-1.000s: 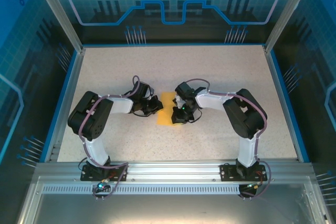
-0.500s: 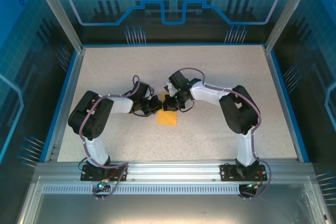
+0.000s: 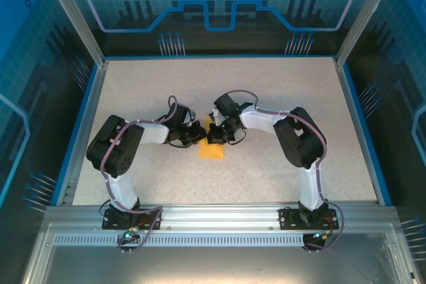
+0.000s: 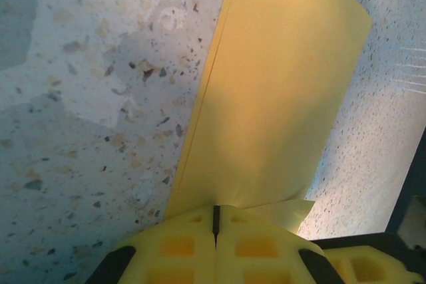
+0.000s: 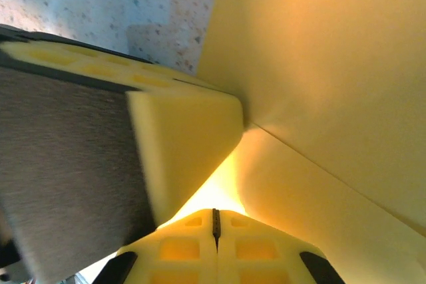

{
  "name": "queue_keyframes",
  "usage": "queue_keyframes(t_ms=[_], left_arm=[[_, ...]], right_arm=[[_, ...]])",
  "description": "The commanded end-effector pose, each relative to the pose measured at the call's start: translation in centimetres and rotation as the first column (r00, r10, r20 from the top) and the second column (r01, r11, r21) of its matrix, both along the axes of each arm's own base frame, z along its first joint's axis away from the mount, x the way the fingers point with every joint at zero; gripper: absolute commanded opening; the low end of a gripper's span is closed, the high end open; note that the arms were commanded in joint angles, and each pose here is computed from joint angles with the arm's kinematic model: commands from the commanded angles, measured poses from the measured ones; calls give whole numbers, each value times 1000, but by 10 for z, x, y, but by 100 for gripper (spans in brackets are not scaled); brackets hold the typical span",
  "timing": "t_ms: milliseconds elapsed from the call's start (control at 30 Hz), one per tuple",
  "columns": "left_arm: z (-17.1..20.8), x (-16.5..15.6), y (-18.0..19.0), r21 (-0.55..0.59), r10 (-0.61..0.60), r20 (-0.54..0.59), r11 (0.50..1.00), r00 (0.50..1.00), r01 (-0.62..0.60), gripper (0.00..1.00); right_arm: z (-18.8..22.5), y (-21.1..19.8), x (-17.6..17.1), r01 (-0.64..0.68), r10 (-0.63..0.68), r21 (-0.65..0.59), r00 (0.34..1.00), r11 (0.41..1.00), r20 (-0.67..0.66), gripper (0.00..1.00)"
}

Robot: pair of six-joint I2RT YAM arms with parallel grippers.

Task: Fold a paper plane with a square sheet of paper (pick it up from the middle)
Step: Fold the triangle a second time at the center of the table.

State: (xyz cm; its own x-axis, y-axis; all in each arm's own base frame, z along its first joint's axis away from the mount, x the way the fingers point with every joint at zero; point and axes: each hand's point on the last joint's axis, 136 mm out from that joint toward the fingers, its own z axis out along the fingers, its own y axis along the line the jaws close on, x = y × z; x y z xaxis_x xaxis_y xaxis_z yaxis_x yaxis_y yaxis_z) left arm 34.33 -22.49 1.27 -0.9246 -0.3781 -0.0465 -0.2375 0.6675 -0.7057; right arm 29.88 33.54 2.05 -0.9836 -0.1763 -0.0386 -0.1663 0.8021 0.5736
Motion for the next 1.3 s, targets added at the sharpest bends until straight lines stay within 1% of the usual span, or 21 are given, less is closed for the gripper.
queue_keyframes(t_ms=[0, 300, 700, 833, 933, 1067, 1133, 1200, 1267], left_arm=[[-40, -18, 21, 109, 64, -105, 993, 992, -53, 3], [-43, -18, 26, 139, 78, -106, 988, 991, -63, 2], [-44, -19, 30, 153, 79, -109, 986, 991, -62, 2], [-42, -18, 28, 147, 77, -106, 987, 991, -61, 2], [-36, -15, 24, 123, 68, -96, 991, 993, -56, 2], [-14, -6, 11, 54, 48, -64, 998, 997, -45, 6], [7, 2, 3, 8, 40, -28, 999, 999, -39, 12], [31, 9, -5, -45, 34, 10, 998, 999, -34, 20], [49, 13, -9, -78, 42, 37, 996, 998, -39, 28]], right_arm=[[-28, -7, -16, -3, 1, -45, 998, 999, -56, 0], [-33, -24, -36, -2, -5, -69, 995, 998, -97, 0], [-31, -57, -71, 45, -48, -23, 984, 999, -169, 1], [-23, -68, -76, 59, -61, -15, 985, 998, -162, 1], [-7, -70, -70, 60, -59, 6, 992, 998, -116, 1], [26, -63, -48, 43, -43, 34, 999, 999, 14, 4], [37, -64, -34, 40, -41, 16, 995, 999, 90, 6], [41, -64, -17, 41, -37, -22, 987, 999, 154, 8], [43, -63, -1, 46, -35, -56, 981, 997, 188, 9]])
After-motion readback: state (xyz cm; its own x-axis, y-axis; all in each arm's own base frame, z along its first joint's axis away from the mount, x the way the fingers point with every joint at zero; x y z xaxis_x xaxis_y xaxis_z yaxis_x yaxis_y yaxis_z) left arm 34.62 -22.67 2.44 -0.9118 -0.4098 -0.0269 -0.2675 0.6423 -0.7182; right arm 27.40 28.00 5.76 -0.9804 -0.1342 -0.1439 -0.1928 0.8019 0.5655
